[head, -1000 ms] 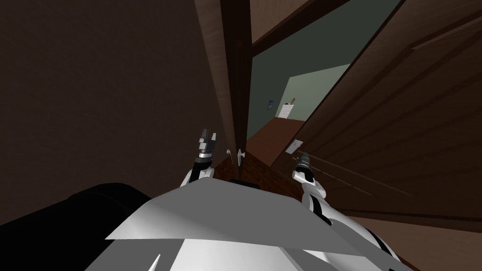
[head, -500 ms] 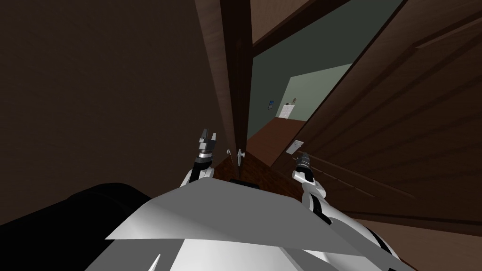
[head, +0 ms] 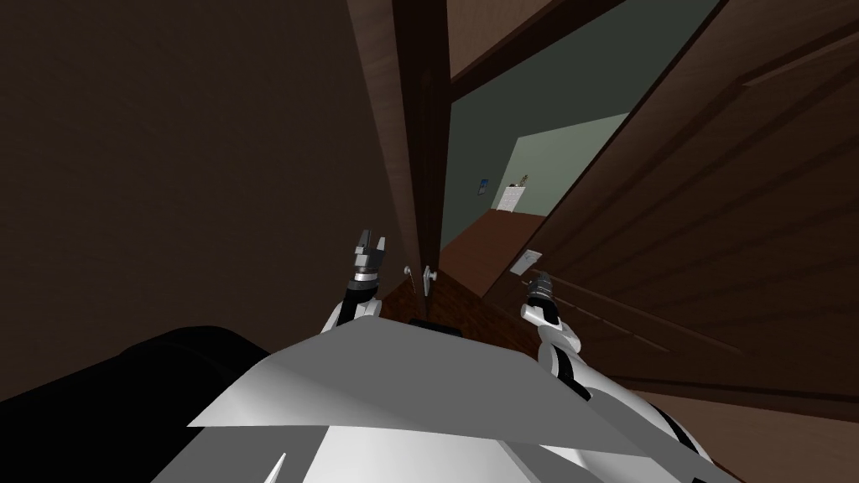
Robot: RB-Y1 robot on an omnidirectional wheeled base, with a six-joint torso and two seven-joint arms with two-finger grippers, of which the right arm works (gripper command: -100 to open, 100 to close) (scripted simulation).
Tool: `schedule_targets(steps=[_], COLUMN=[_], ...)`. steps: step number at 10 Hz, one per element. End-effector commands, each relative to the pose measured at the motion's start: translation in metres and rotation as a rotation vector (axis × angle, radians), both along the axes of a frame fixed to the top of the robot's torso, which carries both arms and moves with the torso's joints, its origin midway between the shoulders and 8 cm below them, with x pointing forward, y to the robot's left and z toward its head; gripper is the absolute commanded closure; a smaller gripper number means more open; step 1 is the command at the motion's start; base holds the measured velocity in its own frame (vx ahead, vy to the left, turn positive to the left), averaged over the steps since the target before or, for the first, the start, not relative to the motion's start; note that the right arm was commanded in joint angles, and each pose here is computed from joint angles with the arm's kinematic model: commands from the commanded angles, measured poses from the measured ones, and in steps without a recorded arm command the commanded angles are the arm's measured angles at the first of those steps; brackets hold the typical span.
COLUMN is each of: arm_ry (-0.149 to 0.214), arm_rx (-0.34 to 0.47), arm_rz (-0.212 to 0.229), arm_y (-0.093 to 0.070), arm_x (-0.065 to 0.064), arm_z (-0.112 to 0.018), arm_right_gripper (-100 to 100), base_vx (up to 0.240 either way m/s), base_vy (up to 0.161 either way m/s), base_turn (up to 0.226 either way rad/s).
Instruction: Pull the door open
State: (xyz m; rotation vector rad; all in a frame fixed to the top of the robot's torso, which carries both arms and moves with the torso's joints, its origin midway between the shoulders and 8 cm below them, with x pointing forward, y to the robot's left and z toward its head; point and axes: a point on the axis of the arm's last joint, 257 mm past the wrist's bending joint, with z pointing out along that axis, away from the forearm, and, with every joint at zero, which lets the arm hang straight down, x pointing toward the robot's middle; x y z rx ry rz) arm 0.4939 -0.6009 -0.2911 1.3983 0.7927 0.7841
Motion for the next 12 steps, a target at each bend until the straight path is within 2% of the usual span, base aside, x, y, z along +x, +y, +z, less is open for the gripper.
schedule_targets(steps=[1, 12], arm_ry=[0.004, 0.005], arm_rx=[0.016, 0.019], arm_rz=[-0.014, -0.017], arm_y=[-0.0031, -0.0038], arm_x=[-0.0017, -0.0021], arm_z=[-0.0034, -0.0042], arm_right_gripper=[-100, -100], base_vx=[0.014, 0.001], base_vy=[-0.037, -0.005], base_turn=[0.128, 0.008])
